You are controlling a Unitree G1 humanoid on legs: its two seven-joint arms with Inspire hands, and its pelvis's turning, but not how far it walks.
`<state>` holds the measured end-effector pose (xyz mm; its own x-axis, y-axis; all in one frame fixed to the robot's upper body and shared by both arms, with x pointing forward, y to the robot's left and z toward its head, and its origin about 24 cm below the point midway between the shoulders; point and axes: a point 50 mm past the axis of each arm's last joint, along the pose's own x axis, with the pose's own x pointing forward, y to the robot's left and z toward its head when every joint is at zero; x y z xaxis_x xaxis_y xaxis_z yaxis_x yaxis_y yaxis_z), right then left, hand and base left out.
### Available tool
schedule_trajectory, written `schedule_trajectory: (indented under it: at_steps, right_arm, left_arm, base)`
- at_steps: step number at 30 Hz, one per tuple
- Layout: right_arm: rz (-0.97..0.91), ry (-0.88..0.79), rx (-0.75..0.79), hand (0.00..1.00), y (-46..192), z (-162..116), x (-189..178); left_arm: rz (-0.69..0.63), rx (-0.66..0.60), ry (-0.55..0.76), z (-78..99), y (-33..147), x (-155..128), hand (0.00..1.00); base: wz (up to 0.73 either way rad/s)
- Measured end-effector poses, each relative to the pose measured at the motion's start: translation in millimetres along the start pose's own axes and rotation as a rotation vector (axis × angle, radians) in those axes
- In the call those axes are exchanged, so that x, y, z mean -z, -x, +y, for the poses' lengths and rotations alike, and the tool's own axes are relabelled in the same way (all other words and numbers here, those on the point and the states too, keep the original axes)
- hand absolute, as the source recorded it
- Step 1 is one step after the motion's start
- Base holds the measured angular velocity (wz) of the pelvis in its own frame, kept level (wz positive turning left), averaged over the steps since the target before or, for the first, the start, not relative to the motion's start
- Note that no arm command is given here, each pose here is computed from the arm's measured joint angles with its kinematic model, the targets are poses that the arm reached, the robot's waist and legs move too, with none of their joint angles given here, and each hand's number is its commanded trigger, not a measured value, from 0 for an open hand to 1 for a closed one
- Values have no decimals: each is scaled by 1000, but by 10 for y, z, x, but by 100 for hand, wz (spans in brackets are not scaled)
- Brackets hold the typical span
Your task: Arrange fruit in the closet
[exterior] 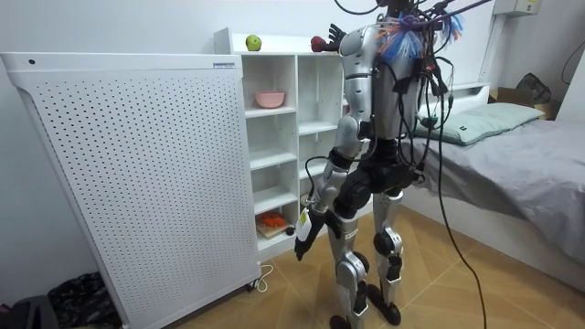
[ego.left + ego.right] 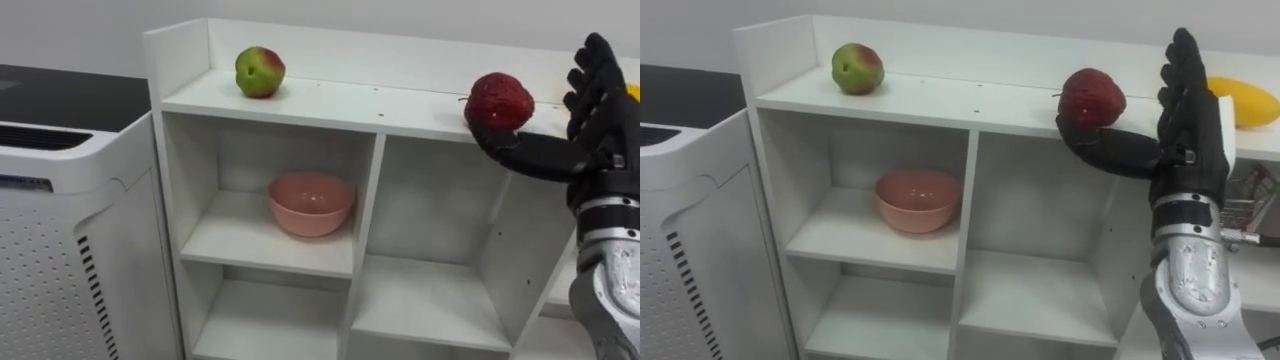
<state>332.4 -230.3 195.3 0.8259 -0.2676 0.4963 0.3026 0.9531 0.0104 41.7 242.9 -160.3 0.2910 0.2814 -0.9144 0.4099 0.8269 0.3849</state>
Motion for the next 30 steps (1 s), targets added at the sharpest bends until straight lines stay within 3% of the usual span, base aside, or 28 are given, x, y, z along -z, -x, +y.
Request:
schedule_trajectory:
  at_steps: [20,21,22,24,25,26,30]
  right_arm:
    - [53,35,-61,0,-46,-32,92]
    - [54,36,-61,23,-47,-32,93]
    - [54,37,-61,36,-47,-33,93]
    - [54,40,-61,74,-48,-36,93]
    - [55,40,-61,82,-48,-36,93]
    - [56,41,-61,100,-48,-38,97]
    - [77,59,-50,100,-100,-71,133]
  left_arm:
    - [6,16,-6,50,-4,21,0]
    - [7,18,-6,51,-5,19,0]
    - [7,21,-6,52,-5,18,0]
    - [11,28,-7,58,-6,22,0]
    - [12,29,-7,57,-6,23,0]
    - [13,30,-7,57,-6,24,0]
    - [25,35,-8,49,-2,49,0]
  base:
    - [2]
    - [0]
    - [0]
    - [0]
    - [0]
    - [0]
    - [0]
